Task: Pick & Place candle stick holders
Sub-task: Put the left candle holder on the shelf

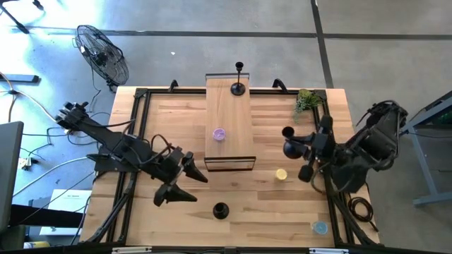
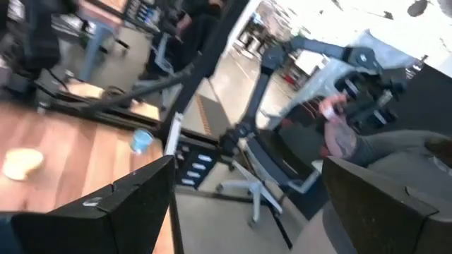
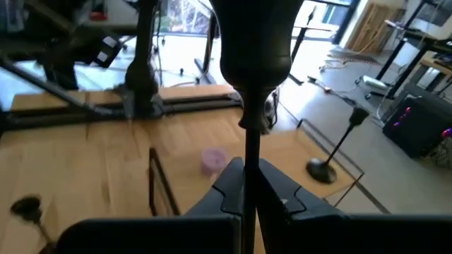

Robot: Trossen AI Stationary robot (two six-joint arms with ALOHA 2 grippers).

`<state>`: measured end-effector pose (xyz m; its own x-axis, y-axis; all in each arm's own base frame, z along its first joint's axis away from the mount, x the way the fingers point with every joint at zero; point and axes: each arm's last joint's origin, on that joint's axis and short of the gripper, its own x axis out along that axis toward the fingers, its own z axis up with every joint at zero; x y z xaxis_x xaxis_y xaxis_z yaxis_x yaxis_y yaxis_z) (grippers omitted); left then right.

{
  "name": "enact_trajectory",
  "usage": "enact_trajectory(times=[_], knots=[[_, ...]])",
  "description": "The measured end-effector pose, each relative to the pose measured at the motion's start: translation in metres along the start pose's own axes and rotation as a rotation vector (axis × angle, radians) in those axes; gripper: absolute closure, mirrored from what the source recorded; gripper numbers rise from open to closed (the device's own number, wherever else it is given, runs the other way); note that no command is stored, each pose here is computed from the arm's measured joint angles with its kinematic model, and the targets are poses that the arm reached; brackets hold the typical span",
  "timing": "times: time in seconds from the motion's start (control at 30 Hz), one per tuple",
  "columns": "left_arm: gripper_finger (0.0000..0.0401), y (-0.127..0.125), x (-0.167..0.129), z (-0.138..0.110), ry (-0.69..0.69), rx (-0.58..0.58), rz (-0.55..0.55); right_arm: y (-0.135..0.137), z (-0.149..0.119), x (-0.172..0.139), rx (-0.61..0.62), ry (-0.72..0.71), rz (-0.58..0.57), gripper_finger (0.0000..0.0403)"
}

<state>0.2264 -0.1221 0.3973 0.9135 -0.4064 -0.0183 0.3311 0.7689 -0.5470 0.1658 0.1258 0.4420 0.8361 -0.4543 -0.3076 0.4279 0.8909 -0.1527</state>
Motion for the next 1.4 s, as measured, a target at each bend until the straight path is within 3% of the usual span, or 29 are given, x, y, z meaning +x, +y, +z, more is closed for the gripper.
enact_trajectory(times=[0.17, 0.33, 0.57, 0.7, 0.9, 1.0, 1.1, 1.4], knots=[[0.005, 0.005, 0.006, -0.003, -0.032, 0.007, 0.092, -0.006, -0.035, -0.01, 0.044, 0.006, 0.053, 0.0396], [0.005, 0.009, 0.016, -0.011, -0.008, 0.041, 0.123, -0.013, -0.079, -0.019, 0.166, -0.117, 0.098, 0.0396], [0.005, 0.011, 0.02, -0.013, -0.01, 0.11, 0.147, -0.025, -0.119, -0.005, 0.221, -0.226, 0.104, 0.0396], [0.005, 0.011, 0.02, -0.008, -0.073, 0.189, 0.192, -0.042, -0.128, 0.011, 0.254, -0.294, 0.146, 0.0396], [0.005, 0.008, 0.019, -0.002, -0.149, 0.188, 0.196, -0.072, -0.134, 0.031, 0.277, -0.549, 0.217, 0.0396], [0.005, 0.008, 0.019, -0.001, -0.162, 0.234, 0.218, -0.079, -0.145, 0.046, 0.213, -0.549, 0.182, 0.0396], [0.005, 0.008, 0.019, -0.001, -0.168, 0.246, 0.22, -0.083, -0.152, 0.065, 0.225, -0.526, 0.227, 0.0396], [0.005, 0.008, 0.022, -0.003, -0.153, 0.163, 0.192, -0.094, -0.151, 0.122, 0.236, -0.507, 0.318, 0.0396]])
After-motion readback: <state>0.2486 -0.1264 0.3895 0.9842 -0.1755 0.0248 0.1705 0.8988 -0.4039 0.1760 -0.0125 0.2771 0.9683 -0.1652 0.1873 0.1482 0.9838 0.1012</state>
